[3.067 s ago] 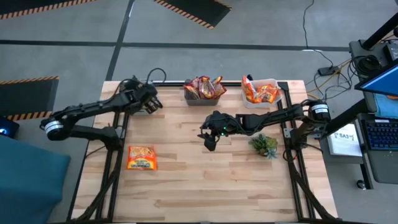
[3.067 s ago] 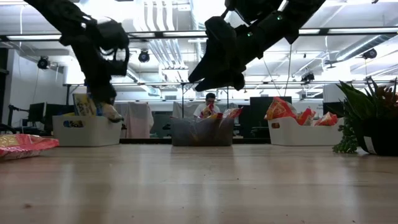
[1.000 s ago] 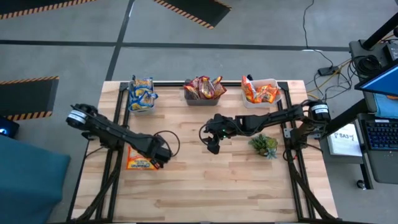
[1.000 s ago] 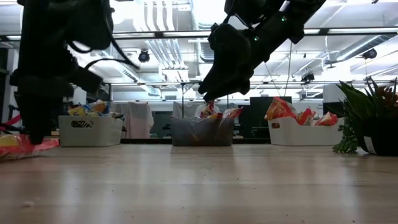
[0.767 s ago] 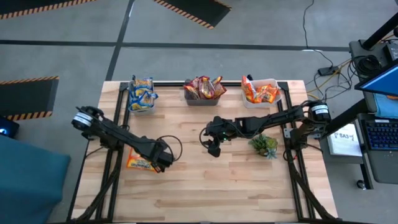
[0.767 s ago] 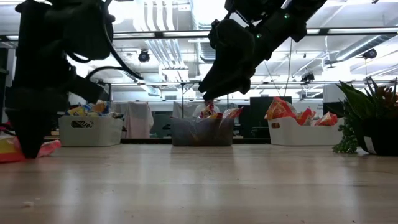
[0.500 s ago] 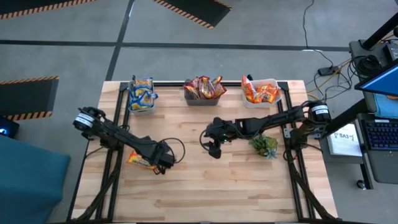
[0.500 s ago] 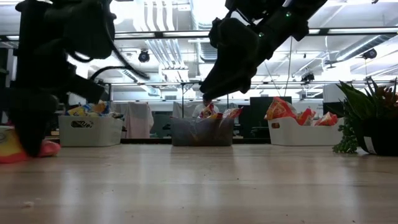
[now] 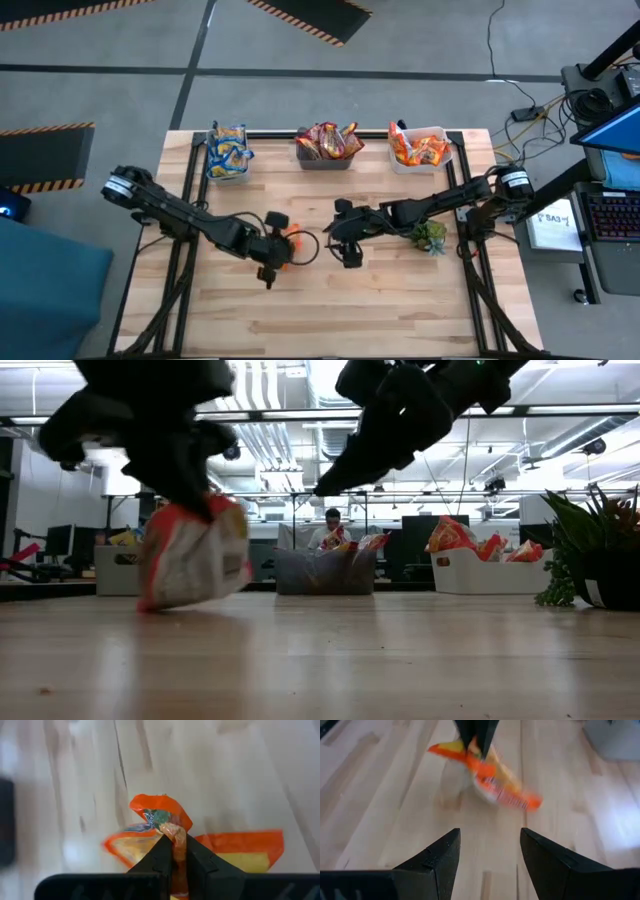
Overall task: Sort Maruchan noodles
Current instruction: Put the orange noodle pack into the white bin
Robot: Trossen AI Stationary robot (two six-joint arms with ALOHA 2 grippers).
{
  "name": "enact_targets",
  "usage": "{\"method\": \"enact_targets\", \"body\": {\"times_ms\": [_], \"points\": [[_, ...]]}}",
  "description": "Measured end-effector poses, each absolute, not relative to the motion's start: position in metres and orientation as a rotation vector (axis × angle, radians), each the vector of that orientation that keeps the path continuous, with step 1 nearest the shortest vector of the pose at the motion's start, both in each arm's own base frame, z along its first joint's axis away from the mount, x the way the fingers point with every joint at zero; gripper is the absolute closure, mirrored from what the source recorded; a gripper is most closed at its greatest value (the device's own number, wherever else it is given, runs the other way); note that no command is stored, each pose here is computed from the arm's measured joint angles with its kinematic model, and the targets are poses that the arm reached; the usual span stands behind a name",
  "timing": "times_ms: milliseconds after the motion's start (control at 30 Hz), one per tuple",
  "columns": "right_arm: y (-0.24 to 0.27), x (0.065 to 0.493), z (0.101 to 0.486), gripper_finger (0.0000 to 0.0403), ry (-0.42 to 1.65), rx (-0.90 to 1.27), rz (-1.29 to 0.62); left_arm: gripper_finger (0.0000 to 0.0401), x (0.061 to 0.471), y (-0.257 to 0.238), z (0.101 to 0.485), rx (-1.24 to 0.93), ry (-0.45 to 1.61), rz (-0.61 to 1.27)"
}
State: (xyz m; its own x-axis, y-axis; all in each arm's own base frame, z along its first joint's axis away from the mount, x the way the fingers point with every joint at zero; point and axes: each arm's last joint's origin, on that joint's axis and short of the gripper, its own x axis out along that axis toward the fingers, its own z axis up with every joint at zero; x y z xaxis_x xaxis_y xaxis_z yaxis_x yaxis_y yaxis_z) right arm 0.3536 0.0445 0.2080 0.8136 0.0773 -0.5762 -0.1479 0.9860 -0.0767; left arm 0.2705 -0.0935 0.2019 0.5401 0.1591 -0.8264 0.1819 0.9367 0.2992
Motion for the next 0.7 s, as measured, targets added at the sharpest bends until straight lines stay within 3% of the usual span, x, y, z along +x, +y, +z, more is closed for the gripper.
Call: {"method": "enact_targets", "body": {"times_ms": [367,700], "points": [[0.046,0.358,0.214,0.0206,0.534,-0.222,0.150,0.0394,0.285,-0.095,0.210,0.510,0.848,-0.094],[0.048,0.376,0.185,0.0207,0.511,-0.217,0.167,0.0395,0.290,-0.092,0.214,0.513,0.801,-0.080]]}}
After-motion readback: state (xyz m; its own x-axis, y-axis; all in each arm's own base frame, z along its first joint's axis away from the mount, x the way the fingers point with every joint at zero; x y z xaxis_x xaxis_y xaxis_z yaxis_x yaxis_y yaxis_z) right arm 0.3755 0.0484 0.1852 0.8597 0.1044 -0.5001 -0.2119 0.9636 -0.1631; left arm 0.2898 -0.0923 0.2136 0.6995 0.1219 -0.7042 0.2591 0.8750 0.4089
